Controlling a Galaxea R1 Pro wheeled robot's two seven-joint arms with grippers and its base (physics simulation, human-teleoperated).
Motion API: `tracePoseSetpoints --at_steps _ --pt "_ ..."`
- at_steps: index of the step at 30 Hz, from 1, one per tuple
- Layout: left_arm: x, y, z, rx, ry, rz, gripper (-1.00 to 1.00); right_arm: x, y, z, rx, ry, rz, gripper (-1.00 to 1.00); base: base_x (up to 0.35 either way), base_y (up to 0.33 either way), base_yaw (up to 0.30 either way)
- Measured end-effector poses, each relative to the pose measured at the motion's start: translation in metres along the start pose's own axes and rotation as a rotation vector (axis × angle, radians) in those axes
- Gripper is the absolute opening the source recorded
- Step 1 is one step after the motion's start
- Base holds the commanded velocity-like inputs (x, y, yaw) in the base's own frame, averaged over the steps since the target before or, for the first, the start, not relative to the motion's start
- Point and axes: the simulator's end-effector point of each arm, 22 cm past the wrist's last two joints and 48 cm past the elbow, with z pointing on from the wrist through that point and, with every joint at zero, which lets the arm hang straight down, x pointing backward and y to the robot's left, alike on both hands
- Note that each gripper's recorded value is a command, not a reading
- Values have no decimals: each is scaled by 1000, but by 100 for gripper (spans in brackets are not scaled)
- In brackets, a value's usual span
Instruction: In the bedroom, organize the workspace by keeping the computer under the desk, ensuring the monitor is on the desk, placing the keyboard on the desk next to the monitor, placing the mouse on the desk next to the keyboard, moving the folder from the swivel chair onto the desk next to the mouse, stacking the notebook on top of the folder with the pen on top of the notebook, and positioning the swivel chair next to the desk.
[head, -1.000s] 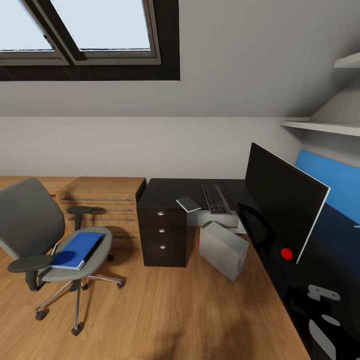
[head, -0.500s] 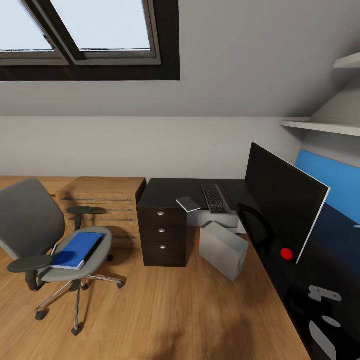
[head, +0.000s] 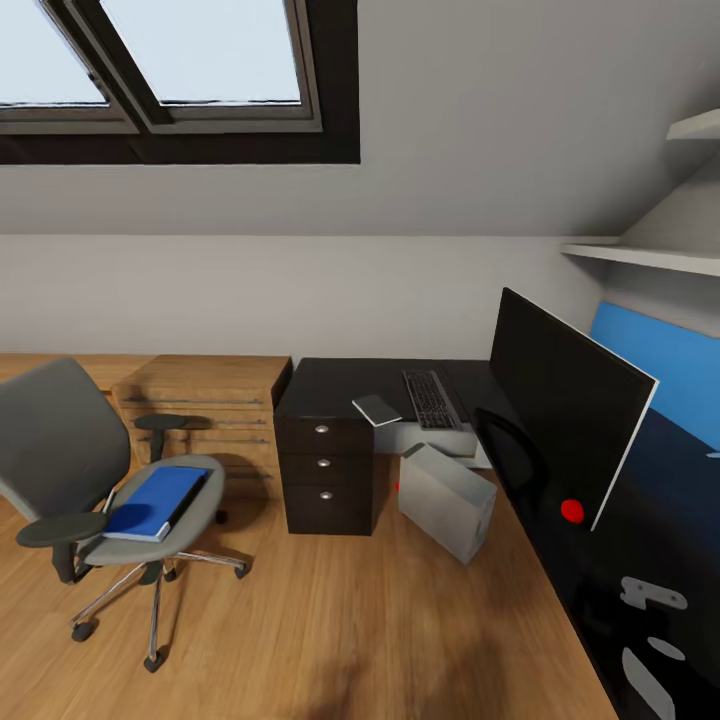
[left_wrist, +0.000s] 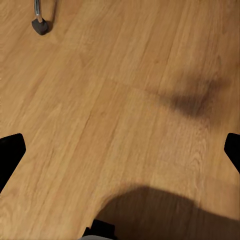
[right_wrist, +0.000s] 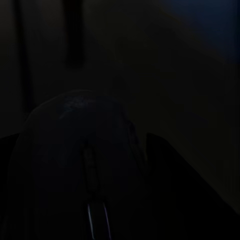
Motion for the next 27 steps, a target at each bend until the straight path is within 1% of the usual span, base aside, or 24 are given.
tracePoseSetpoints --at_steps 3,7,12,17,21,27 --pt "-3 0 -3 -1 0 1 100 1 -3 -3 6 11 1 -100 0 0 0" --pt "-7 0 -8 0 0 1 100 -4 -3 -6 6 10 2 -100 0 0 0" --pt "-12 0 -13 -1 0 1 100 -18 -3 -10 2 -24 8 -100 0 0 0" --pt "-12 0 -13 -1 1 1 100 -26 2 -10 -11 -54 16 -100 0 0 12" --pt "-12 0 -13 -1 2 2 100 -26 9 -11 -22 -62 22 -100 0 0 133" --pt "-10 0 -14 -2 7 2 100 -26 20 -12 -33 -80 32 -100 0 0 215"
